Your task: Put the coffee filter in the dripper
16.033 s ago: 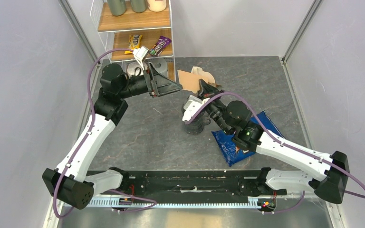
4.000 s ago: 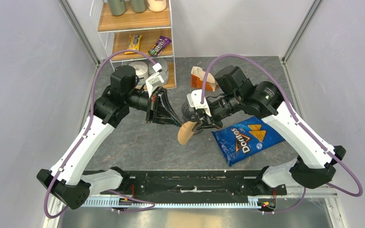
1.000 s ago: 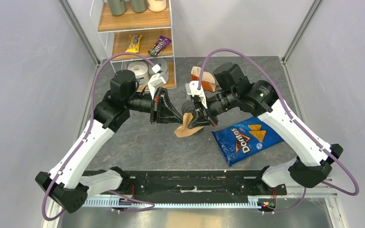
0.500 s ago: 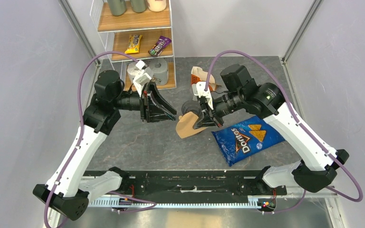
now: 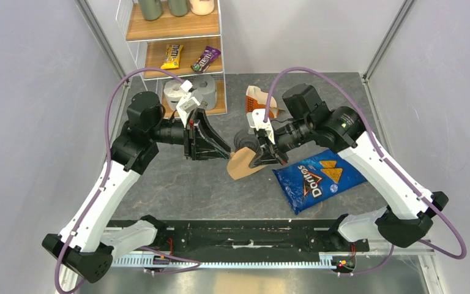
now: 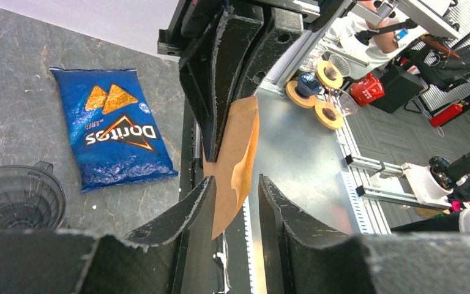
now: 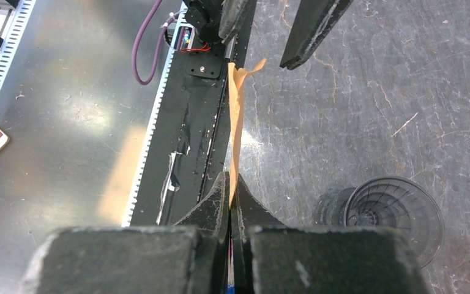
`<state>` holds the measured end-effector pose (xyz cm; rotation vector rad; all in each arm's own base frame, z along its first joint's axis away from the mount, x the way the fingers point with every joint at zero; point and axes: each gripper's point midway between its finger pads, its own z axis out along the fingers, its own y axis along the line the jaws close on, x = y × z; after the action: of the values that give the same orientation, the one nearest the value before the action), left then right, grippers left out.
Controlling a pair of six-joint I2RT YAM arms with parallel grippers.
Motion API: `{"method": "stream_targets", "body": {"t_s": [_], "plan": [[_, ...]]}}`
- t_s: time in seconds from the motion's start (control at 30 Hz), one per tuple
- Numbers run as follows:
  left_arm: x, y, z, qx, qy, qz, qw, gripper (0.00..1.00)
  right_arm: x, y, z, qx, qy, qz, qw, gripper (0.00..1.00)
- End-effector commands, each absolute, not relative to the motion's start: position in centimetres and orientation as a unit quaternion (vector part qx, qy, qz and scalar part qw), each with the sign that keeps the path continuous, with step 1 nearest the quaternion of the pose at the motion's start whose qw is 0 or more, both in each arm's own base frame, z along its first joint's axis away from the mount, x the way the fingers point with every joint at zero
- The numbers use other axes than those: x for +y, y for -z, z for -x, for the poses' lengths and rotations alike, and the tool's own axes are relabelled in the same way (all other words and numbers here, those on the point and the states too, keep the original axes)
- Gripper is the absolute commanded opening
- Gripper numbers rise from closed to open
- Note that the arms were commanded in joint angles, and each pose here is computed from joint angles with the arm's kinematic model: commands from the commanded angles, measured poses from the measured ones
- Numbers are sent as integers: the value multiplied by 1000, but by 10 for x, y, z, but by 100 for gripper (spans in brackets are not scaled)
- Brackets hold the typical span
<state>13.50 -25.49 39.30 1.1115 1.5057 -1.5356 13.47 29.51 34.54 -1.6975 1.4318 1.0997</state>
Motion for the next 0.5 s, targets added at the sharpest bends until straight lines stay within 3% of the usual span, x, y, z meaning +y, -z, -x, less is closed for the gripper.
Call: {"method": "stream_targets", "body": {"t_s": [0.0,0.47], "plan": [[-258,-396,-141,574,590,-435,365,39,295,-357,-127,518,-424,663,335,0],[-263,-388,-132,567,598,-449,345,39,298,-355,-130,520,-422,665,331,0]]}}
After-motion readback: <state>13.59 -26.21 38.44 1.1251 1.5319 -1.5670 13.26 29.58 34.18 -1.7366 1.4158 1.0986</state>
